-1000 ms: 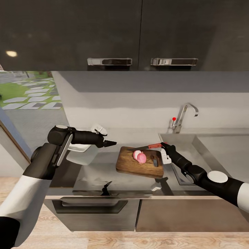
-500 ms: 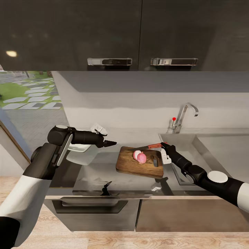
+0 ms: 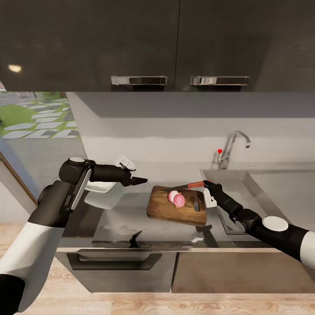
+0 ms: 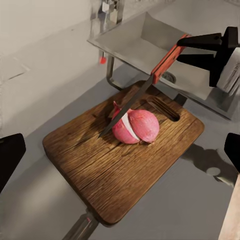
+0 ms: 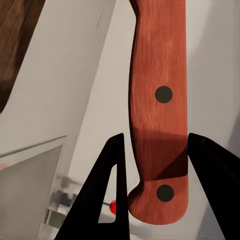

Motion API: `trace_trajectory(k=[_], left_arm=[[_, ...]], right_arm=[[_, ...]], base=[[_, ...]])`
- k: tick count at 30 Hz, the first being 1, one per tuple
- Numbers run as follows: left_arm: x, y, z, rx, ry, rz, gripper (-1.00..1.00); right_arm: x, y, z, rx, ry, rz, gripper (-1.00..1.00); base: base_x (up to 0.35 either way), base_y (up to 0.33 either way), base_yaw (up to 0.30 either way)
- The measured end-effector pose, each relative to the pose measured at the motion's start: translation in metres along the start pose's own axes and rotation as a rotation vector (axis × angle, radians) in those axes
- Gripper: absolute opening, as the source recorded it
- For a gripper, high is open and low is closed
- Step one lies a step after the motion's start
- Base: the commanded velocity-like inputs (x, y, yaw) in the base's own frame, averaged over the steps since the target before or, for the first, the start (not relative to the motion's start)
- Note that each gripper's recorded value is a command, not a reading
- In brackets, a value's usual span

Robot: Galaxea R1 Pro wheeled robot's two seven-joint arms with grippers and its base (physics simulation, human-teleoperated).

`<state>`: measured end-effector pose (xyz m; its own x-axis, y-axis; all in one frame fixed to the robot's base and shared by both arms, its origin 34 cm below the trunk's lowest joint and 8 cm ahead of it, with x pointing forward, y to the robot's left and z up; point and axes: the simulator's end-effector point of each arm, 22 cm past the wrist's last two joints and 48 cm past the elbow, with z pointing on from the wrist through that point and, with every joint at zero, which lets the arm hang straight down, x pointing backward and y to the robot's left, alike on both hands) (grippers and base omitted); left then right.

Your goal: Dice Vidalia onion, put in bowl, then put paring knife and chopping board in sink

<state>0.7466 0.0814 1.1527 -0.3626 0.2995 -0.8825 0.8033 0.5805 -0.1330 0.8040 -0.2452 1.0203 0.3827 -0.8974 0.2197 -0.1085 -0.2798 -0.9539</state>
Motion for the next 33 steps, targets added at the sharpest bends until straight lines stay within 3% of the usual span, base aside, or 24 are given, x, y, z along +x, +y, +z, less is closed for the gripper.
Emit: trace_trajectory(k=[33], left_arm=[[-0.0008,-0.0005,-0.0024,-0.001,0.007,-0.002,1.0]], right_arm=[[0.0016,-0.0037,-0.0028,-0.001,0.001,-0.001,-1.0]], base=[[0.022,0.0,0.0]])
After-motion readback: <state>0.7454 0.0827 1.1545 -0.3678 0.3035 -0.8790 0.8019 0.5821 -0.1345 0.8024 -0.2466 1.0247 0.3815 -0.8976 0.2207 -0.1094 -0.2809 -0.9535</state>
